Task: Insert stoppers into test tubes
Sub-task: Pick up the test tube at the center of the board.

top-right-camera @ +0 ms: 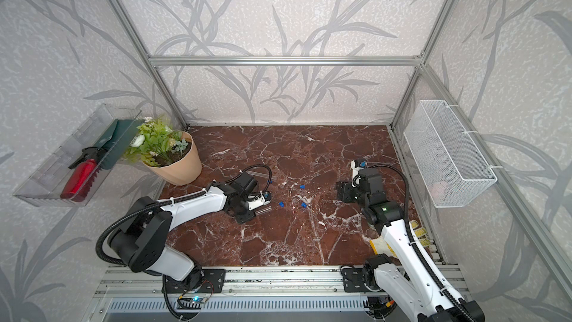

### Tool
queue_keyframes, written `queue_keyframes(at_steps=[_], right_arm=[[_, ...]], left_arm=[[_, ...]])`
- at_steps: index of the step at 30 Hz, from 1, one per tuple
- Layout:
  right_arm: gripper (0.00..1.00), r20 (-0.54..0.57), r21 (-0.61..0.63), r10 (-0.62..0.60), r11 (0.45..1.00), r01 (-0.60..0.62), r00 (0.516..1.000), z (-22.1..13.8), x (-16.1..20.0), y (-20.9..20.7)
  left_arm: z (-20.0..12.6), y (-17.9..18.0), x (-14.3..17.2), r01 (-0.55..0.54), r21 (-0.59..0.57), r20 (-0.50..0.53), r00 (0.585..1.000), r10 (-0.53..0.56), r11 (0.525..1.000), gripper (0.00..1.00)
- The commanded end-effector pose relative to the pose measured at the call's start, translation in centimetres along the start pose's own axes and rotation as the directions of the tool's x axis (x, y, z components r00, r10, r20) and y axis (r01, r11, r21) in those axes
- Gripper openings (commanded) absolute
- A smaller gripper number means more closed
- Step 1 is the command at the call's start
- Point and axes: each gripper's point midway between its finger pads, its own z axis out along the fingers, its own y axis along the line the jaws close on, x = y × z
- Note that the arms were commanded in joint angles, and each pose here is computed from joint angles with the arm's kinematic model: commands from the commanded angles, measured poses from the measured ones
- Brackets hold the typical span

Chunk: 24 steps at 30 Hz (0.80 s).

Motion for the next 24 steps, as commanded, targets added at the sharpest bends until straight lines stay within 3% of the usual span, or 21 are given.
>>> queue_keyframes(at_steps=[1,11,24], right_arm=[[0.71,0.011,0.011,-0.004,1.000,0.004,1.000,-0.2,0.2,-0.2],[0.71,0.018,0.011,-0.008,1.000,0.008,1.000,-0.1,0.2,-0.3],[0.71,0.007,0.016,-0.008,1.000,0.008,1.000,0.0,0.2,-0.3]], left_arm=[[-0.1,-0.4,-0.6,-0.005,0.038,0.005,1.000,0.005,0.999,0.47],[0.7,-0.9,-0.3,-0.004,0.088,-0.027,1.000,0.007,0.996,0.32],[1.0,-0.8,0.0,-0.022,0.091,-0.050,0.998,0.027,0.996,0.22]])
